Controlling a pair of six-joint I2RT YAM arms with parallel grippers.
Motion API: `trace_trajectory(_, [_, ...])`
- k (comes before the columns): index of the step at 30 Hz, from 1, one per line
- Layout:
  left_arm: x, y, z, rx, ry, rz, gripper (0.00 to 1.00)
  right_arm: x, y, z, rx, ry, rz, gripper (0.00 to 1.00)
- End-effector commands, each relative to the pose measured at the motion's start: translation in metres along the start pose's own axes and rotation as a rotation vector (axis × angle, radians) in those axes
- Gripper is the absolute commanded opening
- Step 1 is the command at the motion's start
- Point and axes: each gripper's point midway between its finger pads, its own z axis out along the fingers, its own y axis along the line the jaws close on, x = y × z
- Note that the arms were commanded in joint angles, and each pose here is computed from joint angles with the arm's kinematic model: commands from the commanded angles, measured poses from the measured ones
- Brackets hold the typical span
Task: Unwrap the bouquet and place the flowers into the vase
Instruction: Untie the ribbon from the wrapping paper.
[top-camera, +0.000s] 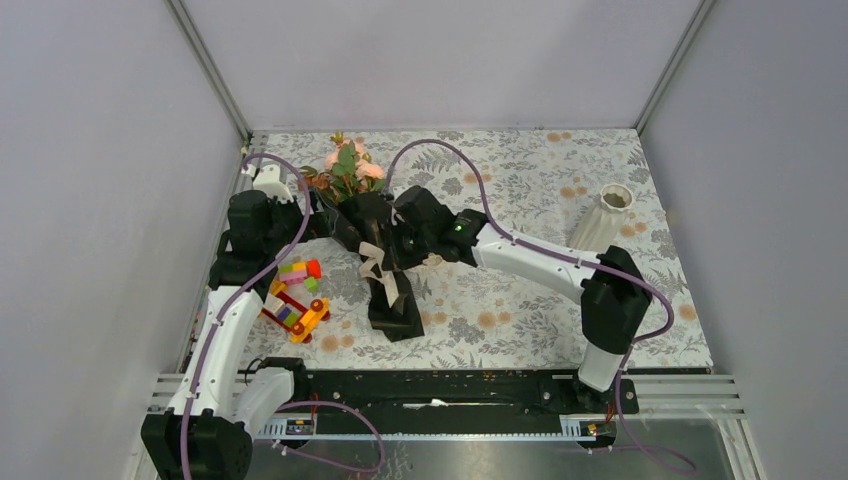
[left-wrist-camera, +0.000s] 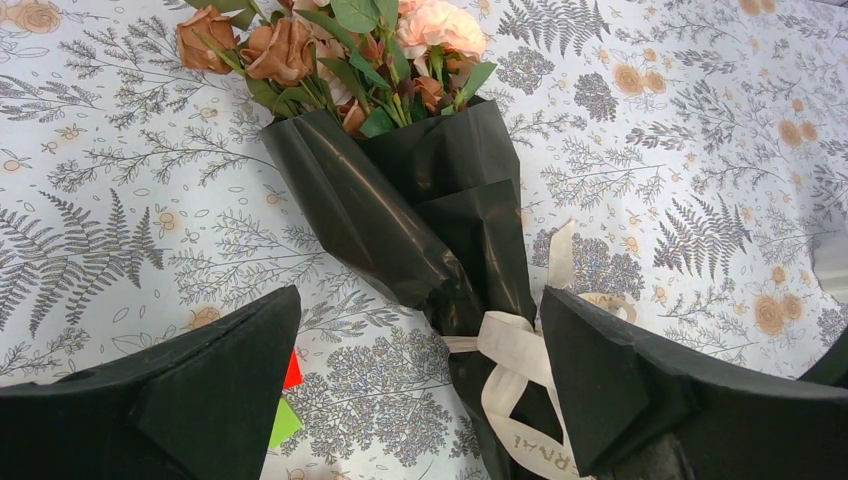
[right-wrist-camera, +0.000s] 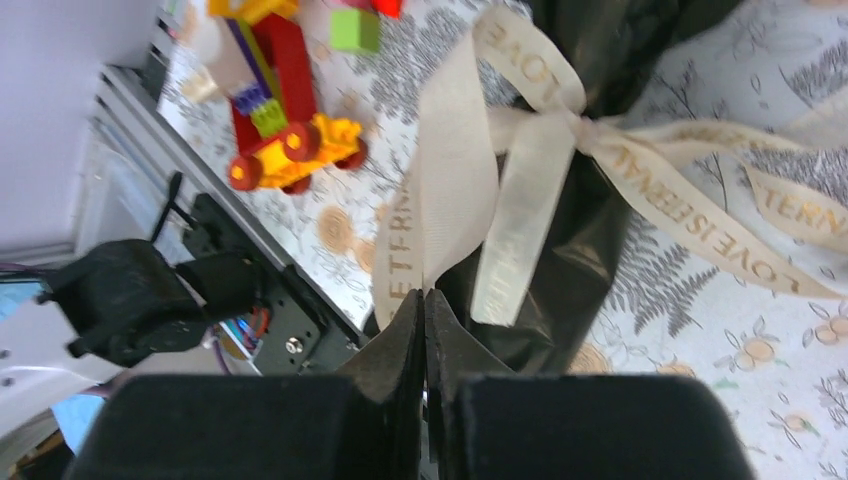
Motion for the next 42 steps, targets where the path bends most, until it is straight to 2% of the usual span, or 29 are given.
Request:
trace_trajectory(1, [-0.011, 0.003, -0.003, -0.015, -0.056, 0.018, 0.99, -0.033, 0.035, 0.000, -0.097, -0.075, -0.009, 0.00])
trace_trajectory(8, [-0.014, 0.004, -0.005, -0.020, -0.071, 0.015, 0.99, -0.052, 0.052, 0.026, -0.120, -0.127, -0.046, 0.00])
trace_trajectory(12, [-0.014, 0.004, -0.005, -0.025, -0.071, 0.013, 0.99, -0.047, 0.062, 0.051, -0.119, -0.117, -0.106, 0.00])
trace_trajectory(23, [-0.015, 0.010, -0.007, -0.057, -0.077, 0.007, 0.99, -0.039, 0.053, 0.101, -0.039, -0.127, -0.188, 0.00])
trace_trajectory(25, [-0.015, 0.010, -0.007, -0.062, -0.076, 0.006, 0.99, -0.040, 0.055, 0.101, -0.044, -0.131, -0.189, 0.05])
trace_trajectory(34, [-0.015, 0.018, -0.010, -0.108, -0.081, 0.009, 0.99, -0.046, 0.065, 0.081, -0.080, -0.160, -0.193, 0.38])
trace_trajectory(39, [-0.018, 0.021, -0.014, -0.128, -0.104, 0.009, 0.99, -0.054, 0.070, 0.045, -0.088, -0.209, -0.196, 0.52])
trace_trajectory(42, [-0.021, 0.024, -0.017, -0.150, -0.124, 0.003, 0.99, -0.053, 0.069, 0.021, -0.085, -0.234, -0.195, 0.57])
